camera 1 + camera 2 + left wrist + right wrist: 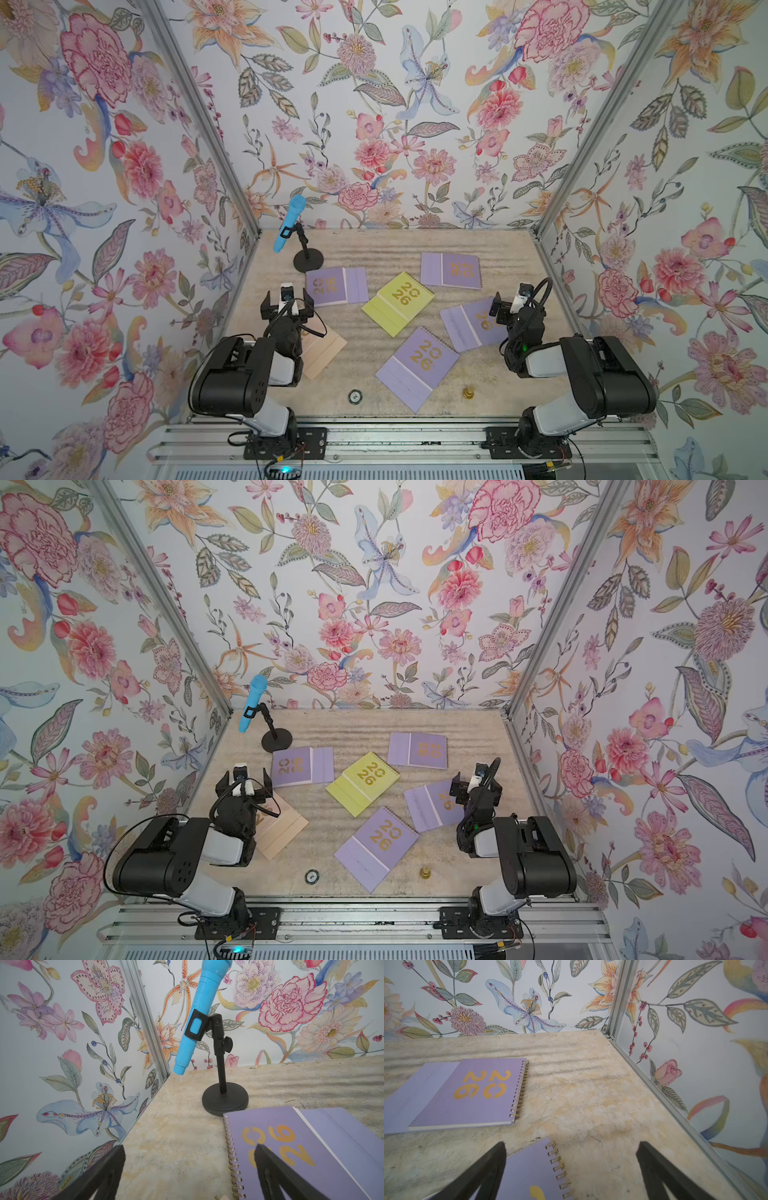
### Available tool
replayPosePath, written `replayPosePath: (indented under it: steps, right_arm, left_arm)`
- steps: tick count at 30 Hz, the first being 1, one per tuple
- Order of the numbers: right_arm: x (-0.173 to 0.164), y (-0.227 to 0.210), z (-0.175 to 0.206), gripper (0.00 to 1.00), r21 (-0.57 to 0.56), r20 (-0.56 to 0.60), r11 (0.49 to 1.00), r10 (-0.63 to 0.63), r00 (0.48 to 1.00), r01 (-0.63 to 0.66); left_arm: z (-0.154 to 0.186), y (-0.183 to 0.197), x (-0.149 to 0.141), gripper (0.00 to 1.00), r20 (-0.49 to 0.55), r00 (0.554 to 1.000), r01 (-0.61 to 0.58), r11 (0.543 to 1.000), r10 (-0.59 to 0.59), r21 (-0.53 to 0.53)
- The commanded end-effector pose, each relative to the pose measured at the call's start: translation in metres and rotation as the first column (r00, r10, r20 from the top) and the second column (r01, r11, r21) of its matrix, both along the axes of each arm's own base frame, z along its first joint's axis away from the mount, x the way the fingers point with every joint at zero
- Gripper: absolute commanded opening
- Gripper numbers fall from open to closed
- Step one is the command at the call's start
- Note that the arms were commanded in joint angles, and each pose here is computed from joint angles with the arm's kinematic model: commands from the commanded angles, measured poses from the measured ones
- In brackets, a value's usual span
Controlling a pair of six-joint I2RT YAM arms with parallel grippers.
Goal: Stack the calendars
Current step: Adjust the calendar at the center of the board.
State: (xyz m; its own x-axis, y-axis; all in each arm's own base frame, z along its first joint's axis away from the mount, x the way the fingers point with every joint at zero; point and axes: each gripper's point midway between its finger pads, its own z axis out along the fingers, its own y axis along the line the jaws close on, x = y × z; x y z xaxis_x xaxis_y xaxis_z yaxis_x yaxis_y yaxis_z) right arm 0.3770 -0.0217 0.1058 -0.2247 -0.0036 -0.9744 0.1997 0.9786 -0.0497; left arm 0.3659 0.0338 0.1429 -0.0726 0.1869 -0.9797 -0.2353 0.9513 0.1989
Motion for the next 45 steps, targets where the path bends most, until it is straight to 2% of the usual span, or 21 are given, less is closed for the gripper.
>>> replayPosePath:
  steps: [1,6,22,25,26,29,33,36,41,45]
  right_arm:
    - [0.002,-0.001,0.004,0.99,-0.013,0.012,1.0,-0.006,1.0,0.006]
    - [0.002,-0.001,0.004,0.99,-0.013,0.012,1.0,-0.006,1.0,0.006]
    - [0.001,-0.001,0.005,0.99,-0.004,0.019,1.0,0.008,1.0,-0.008]
    - [-0.006,0.001,0.02,0.99,-0.012,0.052,1.0,0.015,0.999,-0.014]
    - [-0.01,0.0,0.031,0.99,-0.044,0.071,0.998,-0.031,0.997,0.034]
    - [-0.014,0.013,0.054,0.99,-0.083,-0.027,0.996,-0.015,1.0,0.013]
    - [-0.033,0.011,0.084,0.99,0.003,-0.146,0.993,-0.116,0.982,0.118]
    - [-0.051,0.025,0.095,0.99,0.067,-0.254,0.99,-0.106,0.961,0.127]
    - [-0.085,0.055,0.082,0.99,0.249,-0.501,0.958,-0.001,0.866,0.145]
    - [-0.113,0.085,0.061,0.99,0.386,-0.601,0.909,0.115,0.791,0.161]
  left_arm:
    - [0.004,-0.001,0.001,1.0,0.01,1.0,0.017,1.0,-0.017,-0.004]
    - [0.005,0.005,-0.001,1.0,0.016,1.0,-0.024,1.0,0.024,-0.014]
    - [0.005,0.006,-0.001,1.0,0.017,0.999,-0.027,1.0,0.027,-0.013]
    - [0.014,0.015,-0.004,1.0,0.021,0.994,-0.106,0.994,0.106,-0.02]
    - [0.02,0.017,-0.003,1.0,0.011,0.992,-0.128,0.992,0.128,-0.017]
    - [0.046,0.018,0.002,1.0,-0.011,0.987,-0.161,0.987,0.161,-0.025]
    - [0.078,0.011,0.016,0.96,-0.098,0.984,-0.162,0.981,0.152,-0.111]
    - [0.085,-0.005,0.021,0.93,-0.206,0.971,-0.152,0.975,0.118,-0.161]
    - [0.065,-0.053,0.018,0.88,-0.395,0.918,-0.078,0.967,-0.025,-0.241]
    - [0.036,-0.102,0.004,0.81,-0.493,0.853,-0.017,0.936,-0.169,-0.351]
